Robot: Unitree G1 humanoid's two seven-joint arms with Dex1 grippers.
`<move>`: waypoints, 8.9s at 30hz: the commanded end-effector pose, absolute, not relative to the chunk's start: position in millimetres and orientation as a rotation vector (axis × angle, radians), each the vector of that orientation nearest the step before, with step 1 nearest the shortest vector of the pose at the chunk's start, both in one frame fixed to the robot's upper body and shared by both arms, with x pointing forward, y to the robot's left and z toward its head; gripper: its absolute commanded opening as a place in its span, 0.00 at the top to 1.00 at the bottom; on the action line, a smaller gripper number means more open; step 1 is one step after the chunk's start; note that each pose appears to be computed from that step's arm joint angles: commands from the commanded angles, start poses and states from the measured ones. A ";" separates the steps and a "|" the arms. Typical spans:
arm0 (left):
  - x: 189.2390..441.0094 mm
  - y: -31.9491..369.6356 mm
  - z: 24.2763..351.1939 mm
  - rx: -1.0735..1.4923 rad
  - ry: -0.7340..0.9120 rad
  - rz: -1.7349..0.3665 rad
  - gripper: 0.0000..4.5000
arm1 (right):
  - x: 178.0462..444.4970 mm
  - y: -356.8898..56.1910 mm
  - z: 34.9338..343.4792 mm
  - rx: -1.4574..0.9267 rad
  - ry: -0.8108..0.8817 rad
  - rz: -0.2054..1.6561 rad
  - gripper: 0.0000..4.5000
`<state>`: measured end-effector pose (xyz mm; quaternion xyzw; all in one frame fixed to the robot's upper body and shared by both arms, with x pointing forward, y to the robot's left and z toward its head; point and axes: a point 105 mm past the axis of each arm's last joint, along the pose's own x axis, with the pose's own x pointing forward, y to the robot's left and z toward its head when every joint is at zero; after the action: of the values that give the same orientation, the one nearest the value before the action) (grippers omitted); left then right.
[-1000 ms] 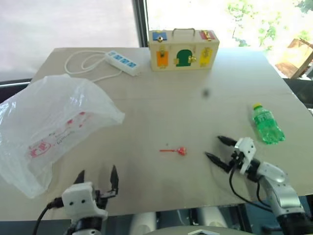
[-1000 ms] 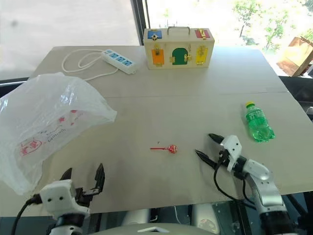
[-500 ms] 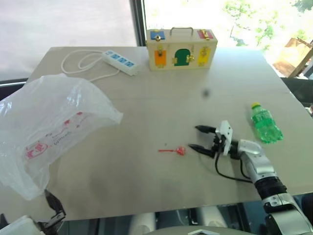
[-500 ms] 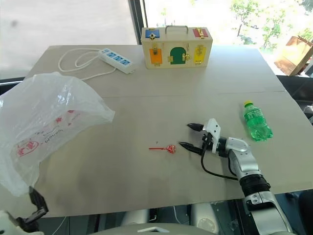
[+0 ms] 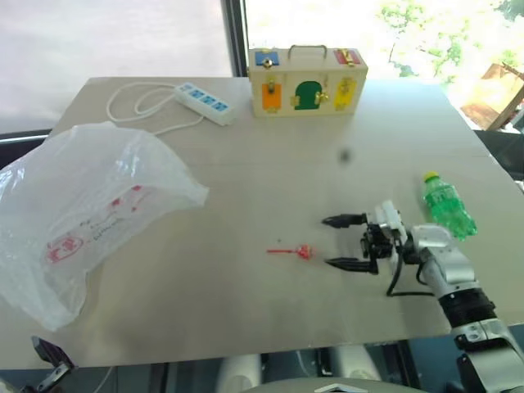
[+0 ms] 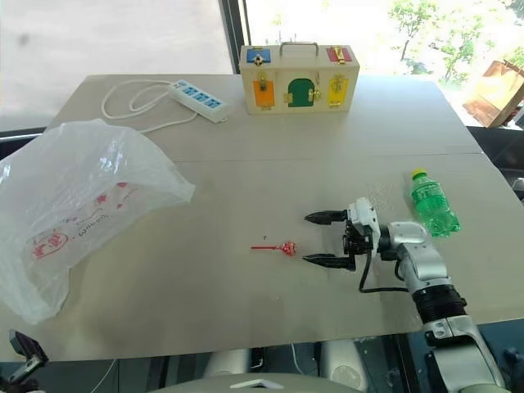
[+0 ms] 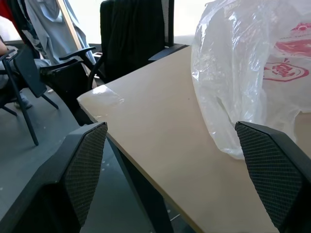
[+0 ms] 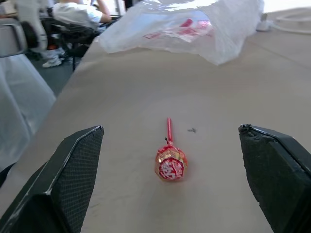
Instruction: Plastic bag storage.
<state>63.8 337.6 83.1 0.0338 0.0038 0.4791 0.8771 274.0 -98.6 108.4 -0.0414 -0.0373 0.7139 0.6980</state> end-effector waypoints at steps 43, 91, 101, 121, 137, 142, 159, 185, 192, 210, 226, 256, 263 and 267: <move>127.4 359.3 72.7 0.180 0.087 0.839 0.01 | 260.3 -77.3 101.5 -0.157 -0.155 1.620 0.00; 356.8 275.6 180.3 -0.024 -0.301 0.271 0.98 | 276.6 -62.9 72.9 -0.281 0.083 1.322 0.00; 357.0 294.2 184.9 -0.017 -0.298 0.291 1.00 | 279.4 -60.5 74.4 -0.268 0.080 1.310 0.86; 403.6 141.9 469.4 -0.032 -0.843 -0.544 1.00 | 297.3 -62.4 88.8 -0.179 -0.017 1.077 0.87; 356.1 125.4 232.6 -0.012 -0.404 -0.667 1.00 | 346.0 -92.2 129.3 -0.040 -0.085 0.791 0.87; 327.3 122.2 196.4 0.015 -0.286 -0.697 1.00 | 368.3 -87.6 175.3 0.048 -0.199 0.747 0.87; 281.9 113.5 153.0 0.102 -0.144 -0.718 1.00 | 388.5 -32.7 188.2 -0.193 -0.224 0.931 0.87; 268.3 96.7 147.8 0.065 -0.170 -0.655 1.00 | 368.8 -26.4 169.4 -0.290 -0.135 1.078 0.87; 267.4 97.2 147.0 0.025 -0.167 -0.630 1.00 | 387.2 29.5 169.8 -0.189 -0.092 1.081 0.87; 282.8 110.1 148.7 0.012 -0.158 -0.606 1.00 | 373.1 -98.1 205.1 -0.341 -0.118 0.950 0.01; 289.1 103.5 137.8 0.024 -0.114 -0.682 1.00 | 307.0 -284.4 198.5 -0.211 0.307 0.131 0.01; 286.1 105.0 137.1 0.031 -0.113 -0.638 1.00 | 323.9 -281.4 127.6 -0.141 0.419 0.146 0.32; 287.6 107.9 141.5 0.037 -0.128 -0.626 1.00 | 310.6 -170.3 162.3 -0.067 0.271 0.730 0.32; 286.2 107.0 145.5 0.028 -0.146 -0.633 1.00 | 314.4 -130.3 162.6 -0.082 0.273 0.896 0.32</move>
<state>291.3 112.3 129.0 0.0109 -0.0386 -0.3002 0.9530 312.2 -137.3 149.4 -0.0292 0.1618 0.4169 0.8940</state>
